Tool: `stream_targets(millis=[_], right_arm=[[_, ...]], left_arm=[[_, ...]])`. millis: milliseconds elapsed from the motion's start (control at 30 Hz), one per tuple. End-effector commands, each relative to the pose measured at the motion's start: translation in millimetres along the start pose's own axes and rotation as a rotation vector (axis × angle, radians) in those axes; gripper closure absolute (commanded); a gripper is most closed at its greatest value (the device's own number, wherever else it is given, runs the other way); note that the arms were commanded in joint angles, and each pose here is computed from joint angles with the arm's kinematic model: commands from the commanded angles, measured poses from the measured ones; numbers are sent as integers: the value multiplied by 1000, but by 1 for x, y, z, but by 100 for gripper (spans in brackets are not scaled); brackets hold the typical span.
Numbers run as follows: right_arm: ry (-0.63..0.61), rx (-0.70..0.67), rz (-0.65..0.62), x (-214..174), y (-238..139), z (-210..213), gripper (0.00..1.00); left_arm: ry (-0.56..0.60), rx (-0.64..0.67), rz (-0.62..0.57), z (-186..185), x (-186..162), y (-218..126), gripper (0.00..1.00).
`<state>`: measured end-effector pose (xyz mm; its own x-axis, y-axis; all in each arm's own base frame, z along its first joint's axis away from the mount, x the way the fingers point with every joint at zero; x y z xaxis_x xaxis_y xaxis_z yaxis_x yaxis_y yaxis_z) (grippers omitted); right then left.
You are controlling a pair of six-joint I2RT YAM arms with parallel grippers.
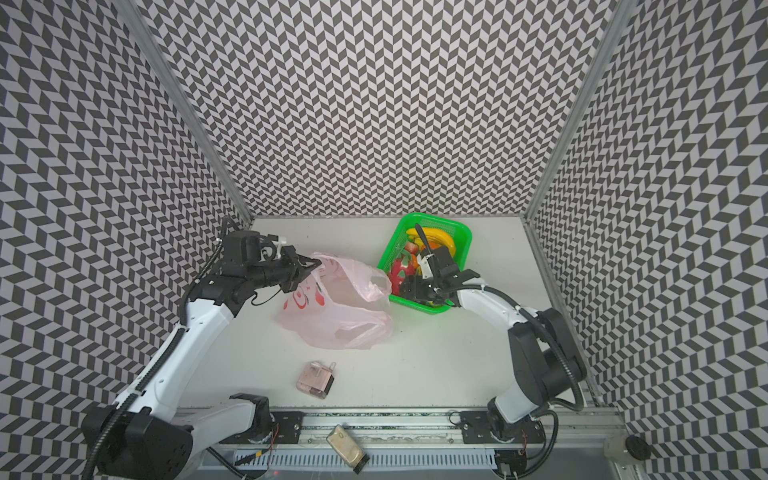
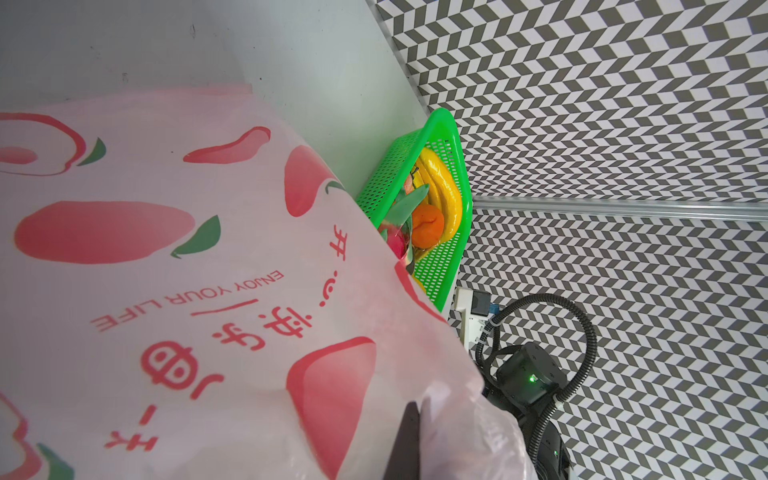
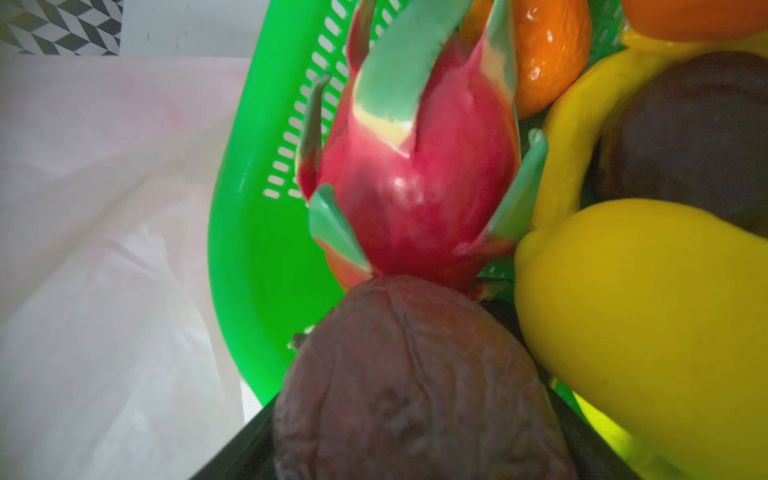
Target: Place the fake fruits into the plastic bag and tie a complex knot
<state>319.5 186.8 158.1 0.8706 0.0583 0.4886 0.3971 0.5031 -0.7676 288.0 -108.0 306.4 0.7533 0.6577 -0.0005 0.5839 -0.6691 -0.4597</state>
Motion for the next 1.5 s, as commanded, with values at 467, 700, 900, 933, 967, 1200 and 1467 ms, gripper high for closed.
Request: stream_targets(millis=[467,700,900,933,967,1200,1467], right_arm=[[-101,48,-236,0,-95,25,37],[-79,149,-200,-33,-112,33,39],[-57,277,-144,-63,-105,46,40],[-58,293,-134,-67,-102,50,40],[-58,312,-124,-71,-99,54,40],[-64,406,-94,-80,-79,86,40],[-75,519,-157,-61,-77,120,40]], left_arm=[[-22,-20,-17,0,3,1,100],[-29,-19,-17,1,4,3,100],[-28,-23,-15,1,5,5,100],[-27,-24,-14,1,5,5,100],[-26,-27,-15,1,5,5,100],[-25,-31,-20,2,5,4,100],[-33,-23,-7,3,1,5,100]])
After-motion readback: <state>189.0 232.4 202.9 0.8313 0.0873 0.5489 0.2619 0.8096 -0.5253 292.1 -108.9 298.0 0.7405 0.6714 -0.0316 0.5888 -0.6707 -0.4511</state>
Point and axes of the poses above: each gripper's point midway between its finger pads, its own y axis out along the fingers, its own z axis along the line the jaws close on, x = y × z, the point moved 6 cm from there along -y, back along the fingers, and after that the axes turned 7 degrees about -y, right-handed, at the moved point
